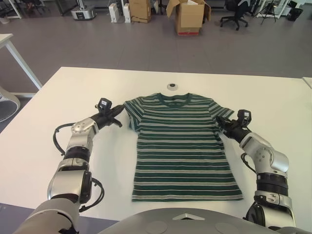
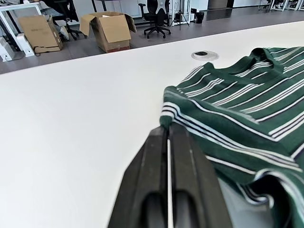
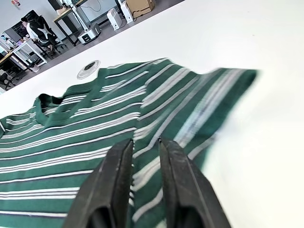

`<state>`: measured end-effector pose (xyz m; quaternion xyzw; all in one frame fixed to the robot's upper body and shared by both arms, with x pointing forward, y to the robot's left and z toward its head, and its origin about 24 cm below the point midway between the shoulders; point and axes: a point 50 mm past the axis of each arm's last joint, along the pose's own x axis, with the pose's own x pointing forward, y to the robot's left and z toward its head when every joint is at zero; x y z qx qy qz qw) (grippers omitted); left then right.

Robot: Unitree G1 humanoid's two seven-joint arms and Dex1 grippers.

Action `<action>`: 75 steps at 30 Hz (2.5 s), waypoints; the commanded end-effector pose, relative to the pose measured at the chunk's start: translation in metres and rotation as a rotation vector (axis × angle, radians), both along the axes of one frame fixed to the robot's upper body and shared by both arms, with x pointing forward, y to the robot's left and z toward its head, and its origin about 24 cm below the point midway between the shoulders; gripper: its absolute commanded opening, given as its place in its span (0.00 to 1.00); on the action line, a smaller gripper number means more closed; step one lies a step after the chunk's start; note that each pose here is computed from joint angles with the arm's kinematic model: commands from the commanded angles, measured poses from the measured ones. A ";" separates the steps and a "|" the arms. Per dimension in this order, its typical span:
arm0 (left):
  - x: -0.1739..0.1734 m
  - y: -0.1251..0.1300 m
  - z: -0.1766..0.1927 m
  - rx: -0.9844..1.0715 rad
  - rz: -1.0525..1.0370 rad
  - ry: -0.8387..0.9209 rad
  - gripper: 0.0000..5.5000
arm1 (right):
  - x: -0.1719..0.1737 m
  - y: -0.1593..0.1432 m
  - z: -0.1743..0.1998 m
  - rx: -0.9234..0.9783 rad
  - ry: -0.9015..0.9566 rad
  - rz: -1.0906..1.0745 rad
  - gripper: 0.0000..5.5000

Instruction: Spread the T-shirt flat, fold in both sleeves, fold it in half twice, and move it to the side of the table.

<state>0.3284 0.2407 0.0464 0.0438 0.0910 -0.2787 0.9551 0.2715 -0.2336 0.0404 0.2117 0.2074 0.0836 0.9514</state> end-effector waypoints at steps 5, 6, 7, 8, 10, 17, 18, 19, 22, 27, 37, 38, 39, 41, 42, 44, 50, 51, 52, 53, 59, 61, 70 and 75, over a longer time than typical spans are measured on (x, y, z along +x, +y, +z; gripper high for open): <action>0.016 -0.044 0.044 -0.132 -0.063 -0.008 0.01 | -0.002 0.004 -0.003 -0.013 0.008 0.004 0.18; 0.014 -0.053 0.048 -0.150 -0.084 0.023 0.01 | -0.003 0.004 -0.003 -0.012 0.011 0.004 0.18; 0.012 -0.063 0.050 -0.170 -0.102 0.063 0.01 | -0.003 0.005 -0.004 -0.011 0.013 0.003 0.18; 0.008 -0.071 0.050 -0.181 -0.119 0.098 0.01 | -0.003 0.005 -0.004 -0.011 0.015 0.002 0.18; 0.001 -0.086 0.039 -0.170 -0.141 0.175 0.01 | -0.004 0.005 -0.005 -0.009 0.017 -0.002 0.18; 0.004 -0.124 0.023 -0.186 -0.097 0.243 0.03 | -0.005 0.006 -0.008 -0.003 0.021 -0.011 0.18; 0.004 -0.133 0.024 -0.214 -0.101 0.245 0.06 | -0.005 0.006 -0.008 -0.003 0.022 -0.012 0.18; 0.005 -0.142 0.026 -0.250 -0.107 0.247 0.09 | -0.006 0.007 -0.009 -0.002 0.024 -0.013 0.18; 0.001 -0.162 0.033 -0.330 -0.134 0.268 0.18 | -0.006 0.006 -0.009 -0.003 0.024 -0.017 0.18; 0.028 -0.096 0.105 -0.467 0.065 0.013 0.25 | 0.017 -0.027 0.020 -0.097 -0.146 -0.132 0.18; 0.027 -0.061 0.088 -0.413 0.211 -0.002 0.25 | 0.055 -0.054 -0.001 -0.193 -0.052 -0.081 0.18; 0.026 -0.061 0.088 -0.415 0.213 -0.001 0.25 | 0.055 -0.053 -0.003 -0.180 -0.050 -0.074 0.18; 0.025 -0.061 0.087 -0.415 0.215 0.000 0.25 | 0.055 -0.051 -0.004 -0.169 -0.049 -0.066 0.18; 0.024 -0.060 0.085 -0.416 0.220 0.005 0.25 | 0.055 -0.049 -0.005 -0.131 -0.057 -0.056 0.18; 0.024 -0.060 0.084 -0.415 0.222 0.006 0.25 | 0.055 -0.049 -0.004 -0.113 -0.064 -0.054 0.18; 0.023 -0.061 0.082 -0.413 0.224 0.011 0.25 | 0.055 -0.049 -0.002 -0.070 -0.081 -0.062 0.18; 0.023 -0.063 0.081 -0.411 0.213 0.021 0.25 | 0.043 -0.048 -0.022 0.022 0.025 -0.090 0.18; 0.023 -0.063 0.081 -0.410 0.213 0.021 0.25 | 0.043 -0.048 -0.023 0.021 0.031 -0.092 0.18; 0.024 -0.064 0.081 -0.410 0.213 0.021 0.25 | 0.042 -0.048 -0.025 0.035 0.042 -0.093 0.18; 0.024 -0.064 0.081 -0.410 0.214 0.021 0.25 | 0.041 -0.047 -0.027 0.052 0.051 -0.093 0.18; 0.024 -0.065 0.078 -0.412 0.216 0.025 0.25 | 0.041 -0.045 -0.028 0.189 0.055 -0.117 0.00; 0.024 -0.065 0.078 -0.413 0.218 0.026 0.25 | 0.040 -0.046 -0.028 0.209 0.063 -0.124 0.00; 0.024 -0.066 0.076 -0.413 0.223 0.028 0.25 | 0.039 -0.055 -0.023 0.275 0.062 -0.147 0.10; 0.023 -0.069 0.075 -0.418 0.219 0.031 0.25 | 0.034 -0.068 -0.014 0.394 0.050 -0.136 0.29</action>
